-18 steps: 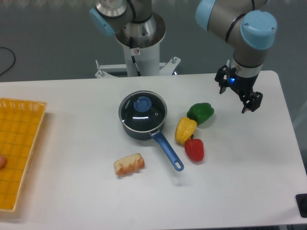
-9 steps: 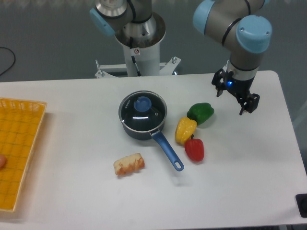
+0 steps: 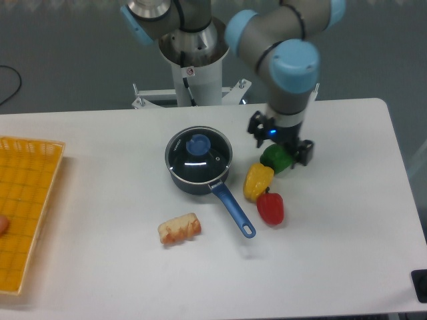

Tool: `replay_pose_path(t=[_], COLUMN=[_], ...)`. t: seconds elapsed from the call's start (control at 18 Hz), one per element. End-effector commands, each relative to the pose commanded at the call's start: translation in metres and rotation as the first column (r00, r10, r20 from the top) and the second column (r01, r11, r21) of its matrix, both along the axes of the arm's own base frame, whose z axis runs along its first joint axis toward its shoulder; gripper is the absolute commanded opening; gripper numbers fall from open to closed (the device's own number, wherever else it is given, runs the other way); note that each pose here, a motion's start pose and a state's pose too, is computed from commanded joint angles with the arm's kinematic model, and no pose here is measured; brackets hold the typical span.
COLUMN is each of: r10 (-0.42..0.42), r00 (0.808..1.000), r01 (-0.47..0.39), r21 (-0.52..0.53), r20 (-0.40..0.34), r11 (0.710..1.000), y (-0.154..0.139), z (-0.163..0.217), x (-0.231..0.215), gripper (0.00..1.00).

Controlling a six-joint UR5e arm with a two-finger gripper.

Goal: Open the lid
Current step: 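Move the gripper over the saucepan and lower it to the lid knob, then close the gripper on the blue lid knob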

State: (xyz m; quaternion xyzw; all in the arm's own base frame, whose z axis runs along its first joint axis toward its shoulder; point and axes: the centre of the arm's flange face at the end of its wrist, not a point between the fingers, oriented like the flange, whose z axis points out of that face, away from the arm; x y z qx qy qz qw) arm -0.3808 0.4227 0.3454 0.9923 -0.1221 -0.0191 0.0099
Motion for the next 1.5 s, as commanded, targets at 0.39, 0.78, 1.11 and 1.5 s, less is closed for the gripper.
replay_pose_path(t=[0.39,0.78,1.11,1.5], r10=[-0.104,-0.145,-0.140,-0.140], r00=[0.995,0.989,0.990,0.990], r01=[0.104,0.144,0.138,0.136], r21=[-0.019,-0.063,-0.073,-0.126], r20=[0.000,-0.010,-0.014,-0.030], r11=[0.994,0.988,0.988,0.983], y=[0.021,0.020,0.024,0.009], z=[-0.003,-0.013,-0.017,-0.041], x=[0.062,0.113,0.137,0.143], gripper=[1.00,1.00,1.00,1.00])
